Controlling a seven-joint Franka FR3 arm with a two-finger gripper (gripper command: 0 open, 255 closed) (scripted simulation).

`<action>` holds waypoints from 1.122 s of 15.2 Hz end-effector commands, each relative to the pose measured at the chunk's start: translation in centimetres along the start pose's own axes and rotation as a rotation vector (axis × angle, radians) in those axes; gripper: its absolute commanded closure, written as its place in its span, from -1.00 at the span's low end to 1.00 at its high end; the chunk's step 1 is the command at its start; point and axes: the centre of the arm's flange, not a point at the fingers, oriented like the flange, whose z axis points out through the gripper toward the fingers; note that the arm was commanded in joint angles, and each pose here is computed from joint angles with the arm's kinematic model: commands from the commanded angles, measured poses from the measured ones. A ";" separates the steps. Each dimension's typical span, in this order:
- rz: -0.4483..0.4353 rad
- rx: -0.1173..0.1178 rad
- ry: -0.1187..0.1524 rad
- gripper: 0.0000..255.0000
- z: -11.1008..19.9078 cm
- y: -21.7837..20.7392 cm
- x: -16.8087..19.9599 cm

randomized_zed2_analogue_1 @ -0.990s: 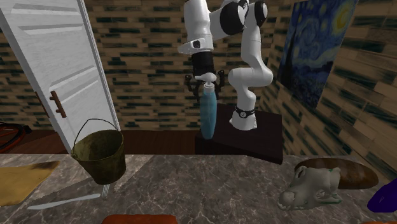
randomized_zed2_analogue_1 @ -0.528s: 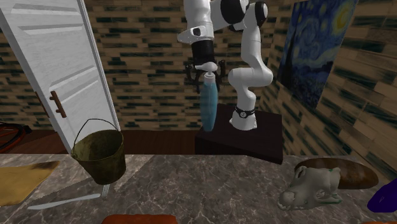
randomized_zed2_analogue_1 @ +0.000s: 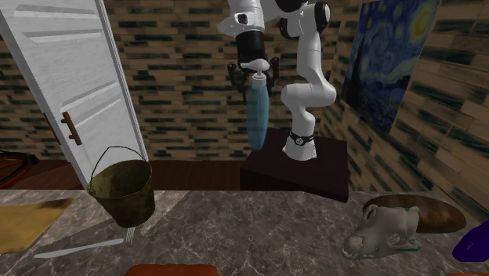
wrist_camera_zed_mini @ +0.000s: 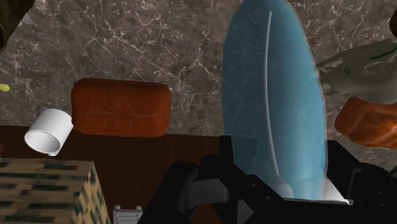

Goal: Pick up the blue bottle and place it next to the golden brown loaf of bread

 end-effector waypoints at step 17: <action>0.000 0.000 0.000 1.00 6.2 -15.6 12.9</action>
